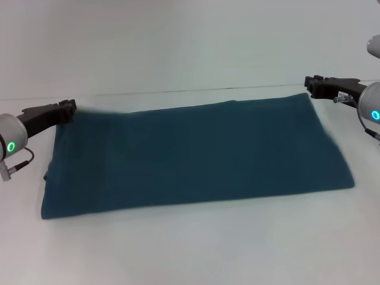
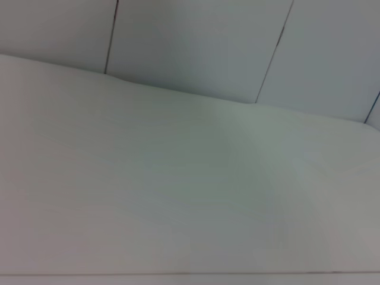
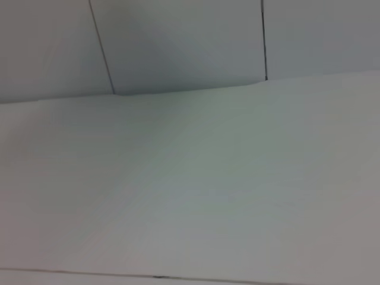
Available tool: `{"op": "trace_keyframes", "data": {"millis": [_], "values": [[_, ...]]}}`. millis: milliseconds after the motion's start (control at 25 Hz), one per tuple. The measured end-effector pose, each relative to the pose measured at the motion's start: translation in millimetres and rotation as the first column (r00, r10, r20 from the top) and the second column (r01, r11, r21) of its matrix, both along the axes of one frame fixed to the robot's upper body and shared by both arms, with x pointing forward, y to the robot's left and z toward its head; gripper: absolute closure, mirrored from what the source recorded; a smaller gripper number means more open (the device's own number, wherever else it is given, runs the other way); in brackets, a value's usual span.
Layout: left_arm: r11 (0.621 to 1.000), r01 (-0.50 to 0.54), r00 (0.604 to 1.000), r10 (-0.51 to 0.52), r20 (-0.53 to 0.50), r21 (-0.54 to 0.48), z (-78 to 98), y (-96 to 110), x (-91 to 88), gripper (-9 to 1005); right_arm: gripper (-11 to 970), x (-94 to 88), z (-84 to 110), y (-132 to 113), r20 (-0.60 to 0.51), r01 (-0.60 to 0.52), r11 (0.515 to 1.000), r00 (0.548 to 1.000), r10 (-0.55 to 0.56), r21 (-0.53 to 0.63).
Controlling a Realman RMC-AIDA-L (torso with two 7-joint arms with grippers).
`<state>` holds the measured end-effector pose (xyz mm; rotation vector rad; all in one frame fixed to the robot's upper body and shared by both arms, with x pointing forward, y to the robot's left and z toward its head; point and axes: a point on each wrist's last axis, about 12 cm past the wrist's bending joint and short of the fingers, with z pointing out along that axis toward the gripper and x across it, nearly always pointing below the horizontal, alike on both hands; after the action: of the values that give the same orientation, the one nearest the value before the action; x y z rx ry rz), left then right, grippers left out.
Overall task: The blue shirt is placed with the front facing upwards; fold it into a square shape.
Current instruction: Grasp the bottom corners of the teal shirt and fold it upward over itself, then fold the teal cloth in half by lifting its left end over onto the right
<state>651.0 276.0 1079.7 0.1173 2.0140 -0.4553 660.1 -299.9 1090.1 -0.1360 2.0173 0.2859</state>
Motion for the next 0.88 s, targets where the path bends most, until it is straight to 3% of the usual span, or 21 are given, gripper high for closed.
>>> {"op": "trace_keyframes", "data": {"millis": [120, 440, 560, 880], "values": [[1.0, -0.022, 1.0, 0.022, -0.002, 0.002, -0.7, 1, 0.7, 910, 766, 0.5, -0.2, 2, -0.002, -0.011, 1.0, 1.0, 0.011, -0.011], [0.998, -0.059, 0.998, 0.059, 0.004, 0.002, -3.2, 3, -0.2, 867, 664, -0.6, -3.6, 5, -0.011, -0.002, 1.0, 1.0, 0.002, -0.017], [0.998, -0.066, 0.998, 0.066, 0.003, -0.008, -3.7, 5, -1.1, 666, 626, -1.9, -4.5, 3, -0.012, 0.006, 1.0, 1.0, -0.006, -0.016], [0.984, -0.116, 0.993, 0.116, -0.013, -0.136, -1.7, 16, -5.3, 344, 282, -7.5, -6.5, -7, -0.015, 0.023, 1.0, 1.0, -0.023, 0.013]]}}
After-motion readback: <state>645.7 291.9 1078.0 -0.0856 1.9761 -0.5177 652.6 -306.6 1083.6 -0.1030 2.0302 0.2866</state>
